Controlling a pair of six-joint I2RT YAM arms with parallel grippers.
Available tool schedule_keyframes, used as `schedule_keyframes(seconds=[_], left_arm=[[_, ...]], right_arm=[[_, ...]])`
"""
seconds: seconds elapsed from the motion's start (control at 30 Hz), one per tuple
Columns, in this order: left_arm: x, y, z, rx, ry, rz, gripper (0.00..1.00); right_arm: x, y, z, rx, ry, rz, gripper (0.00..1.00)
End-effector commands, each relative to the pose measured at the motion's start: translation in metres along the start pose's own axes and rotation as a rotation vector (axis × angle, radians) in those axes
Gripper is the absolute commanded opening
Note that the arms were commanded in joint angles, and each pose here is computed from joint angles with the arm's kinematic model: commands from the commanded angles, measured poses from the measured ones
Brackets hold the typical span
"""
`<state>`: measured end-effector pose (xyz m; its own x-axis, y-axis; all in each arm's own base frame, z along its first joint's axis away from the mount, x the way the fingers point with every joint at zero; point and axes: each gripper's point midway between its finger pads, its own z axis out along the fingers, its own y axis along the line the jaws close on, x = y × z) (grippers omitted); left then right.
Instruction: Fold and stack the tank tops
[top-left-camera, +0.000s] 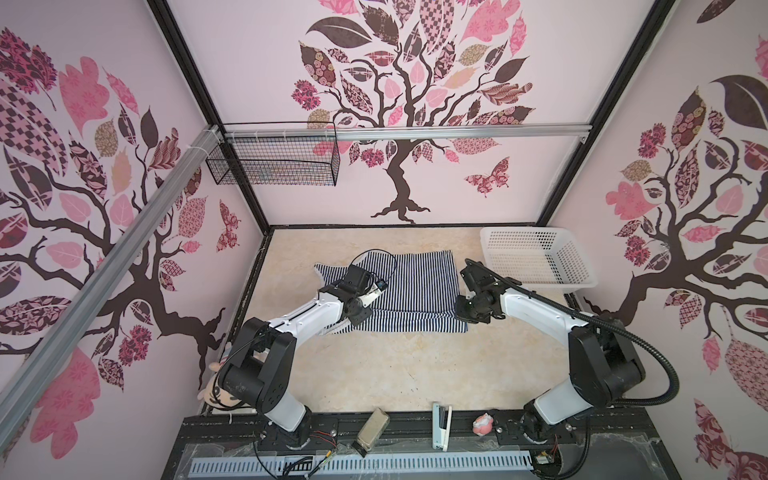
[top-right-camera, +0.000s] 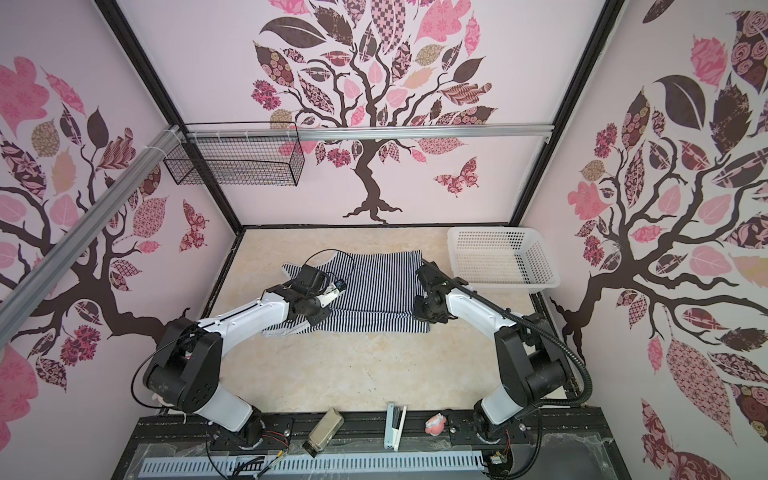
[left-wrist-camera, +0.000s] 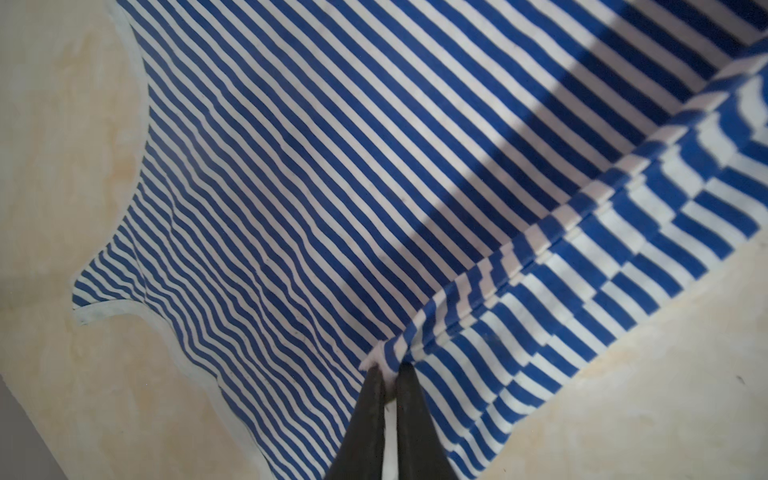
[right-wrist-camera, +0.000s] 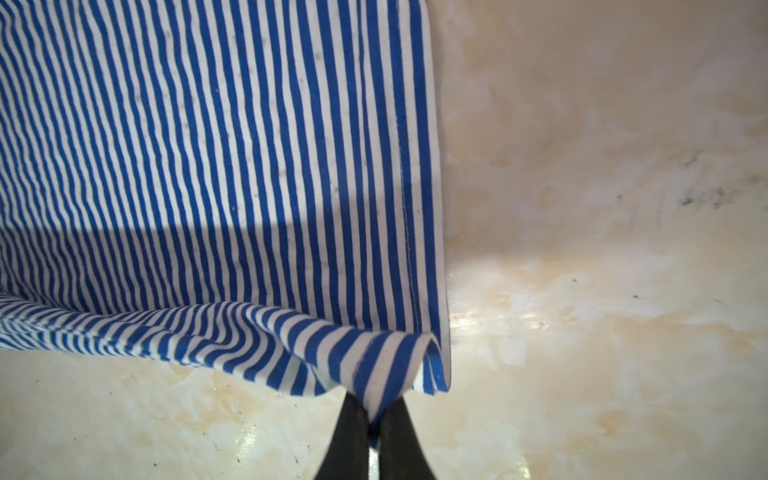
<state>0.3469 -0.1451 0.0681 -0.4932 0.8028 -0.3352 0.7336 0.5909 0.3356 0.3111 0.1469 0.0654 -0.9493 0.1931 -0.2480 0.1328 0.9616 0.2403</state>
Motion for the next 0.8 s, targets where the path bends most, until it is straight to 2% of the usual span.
schedule_keyframes(seconds=[0.0, 0.33, 0.57, 0.77], left_arm=[[-0.014, 0.019, 0.003, -0.065, -0.021, -0.011, 0.1], [-0.008, 0.015, 0.021, -0.041, 0.04, 0.008, 0.11], [-0.007, 0.026, 0.027, -0.099, 0.049, -0.006, 0.12], [-0.011, 0.027, 0.03, -0.087, 0.059, -0.002, 0.12]], right_arm=[[-0.015, -0.001, 0.001, 0.013, -0.021, -0.001, 0.0], [-0.024, 0.002, 0.019, 0.028, 0.008, -0.009, 0.0], [-0.034, 0.004, 0.025, 0.034, 0.006, -0.007, 0.0], [-0.039, -0.002, 0.027, 0.053, 0.004, -0.002, 0.0]])
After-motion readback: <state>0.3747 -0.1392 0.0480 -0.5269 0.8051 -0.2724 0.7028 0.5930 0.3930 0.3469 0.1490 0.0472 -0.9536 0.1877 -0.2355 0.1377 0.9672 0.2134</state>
